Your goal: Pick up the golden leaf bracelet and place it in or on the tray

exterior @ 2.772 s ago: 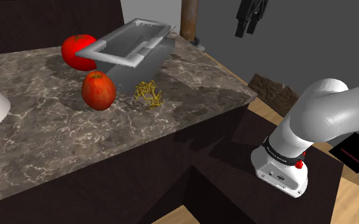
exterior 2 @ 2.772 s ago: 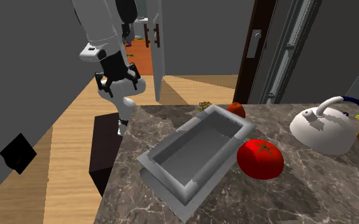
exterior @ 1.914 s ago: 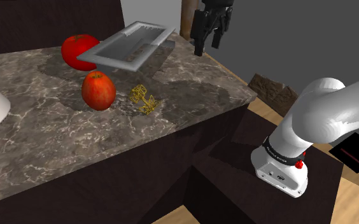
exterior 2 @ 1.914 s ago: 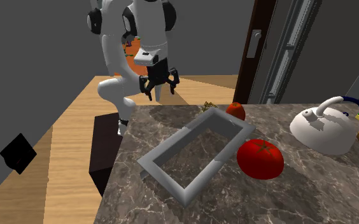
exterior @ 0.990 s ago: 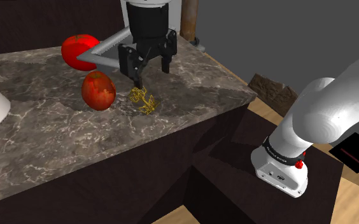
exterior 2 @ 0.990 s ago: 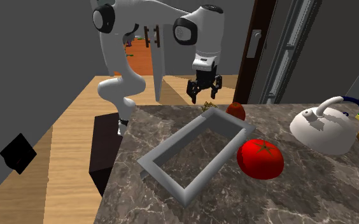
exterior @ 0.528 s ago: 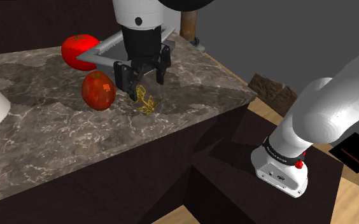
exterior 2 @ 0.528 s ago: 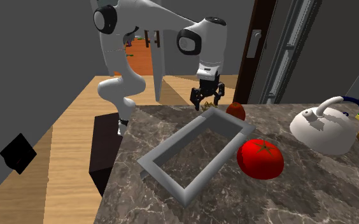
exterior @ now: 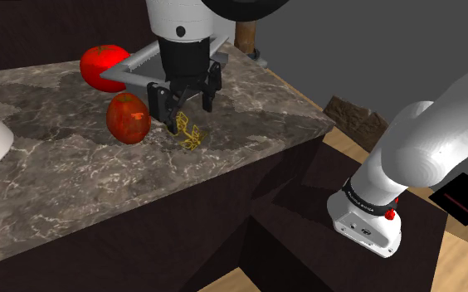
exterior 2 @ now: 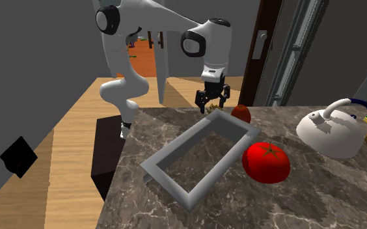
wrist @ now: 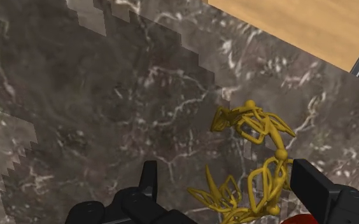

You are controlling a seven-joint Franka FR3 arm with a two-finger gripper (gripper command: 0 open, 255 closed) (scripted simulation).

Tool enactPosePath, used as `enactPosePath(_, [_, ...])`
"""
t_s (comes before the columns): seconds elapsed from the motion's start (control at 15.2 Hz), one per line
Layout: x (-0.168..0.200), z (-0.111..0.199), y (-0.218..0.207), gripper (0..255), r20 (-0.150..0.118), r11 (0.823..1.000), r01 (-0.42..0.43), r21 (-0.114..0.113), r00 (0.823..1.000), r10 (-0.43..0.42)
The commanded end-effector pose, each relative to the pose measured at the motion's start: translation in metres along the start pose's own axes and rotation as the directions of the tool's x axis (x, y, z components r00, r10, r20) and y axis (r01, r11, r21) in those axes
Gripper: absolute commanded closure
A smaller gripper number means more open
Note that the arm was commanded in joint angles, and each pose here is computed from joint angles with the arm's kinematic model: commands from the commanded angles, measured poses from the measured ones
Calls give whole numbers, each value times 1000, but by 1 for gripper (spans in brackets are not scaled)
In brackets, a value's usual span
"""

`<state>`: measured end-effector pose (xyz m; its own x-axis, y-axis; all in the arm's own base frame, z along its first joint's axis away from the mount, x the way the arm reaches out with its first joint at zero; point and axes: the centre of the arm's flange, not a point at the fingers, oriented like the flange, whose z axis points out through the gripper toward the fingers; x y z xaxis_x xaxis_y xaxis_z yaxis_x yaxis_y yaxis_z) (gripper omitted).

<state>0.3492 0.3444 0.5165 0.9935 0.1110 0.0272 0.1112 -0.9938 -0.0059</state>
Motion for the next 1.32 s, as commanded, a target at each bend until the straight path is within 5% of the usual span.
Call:
enactPosePath(0.0, [2,7,3,0,18,1000,-5,-12,1000,5])
enactPosePath(0.07, [1,8,3,255,18,1000,-5,-12,1000,5])
enactPosePath(0.66, [2,7,3,255,18,1000,-5,-12,1000,5])
enactPosePath(1.25, [3,-40,3,255,18,1000,-5,-12,1000,5])
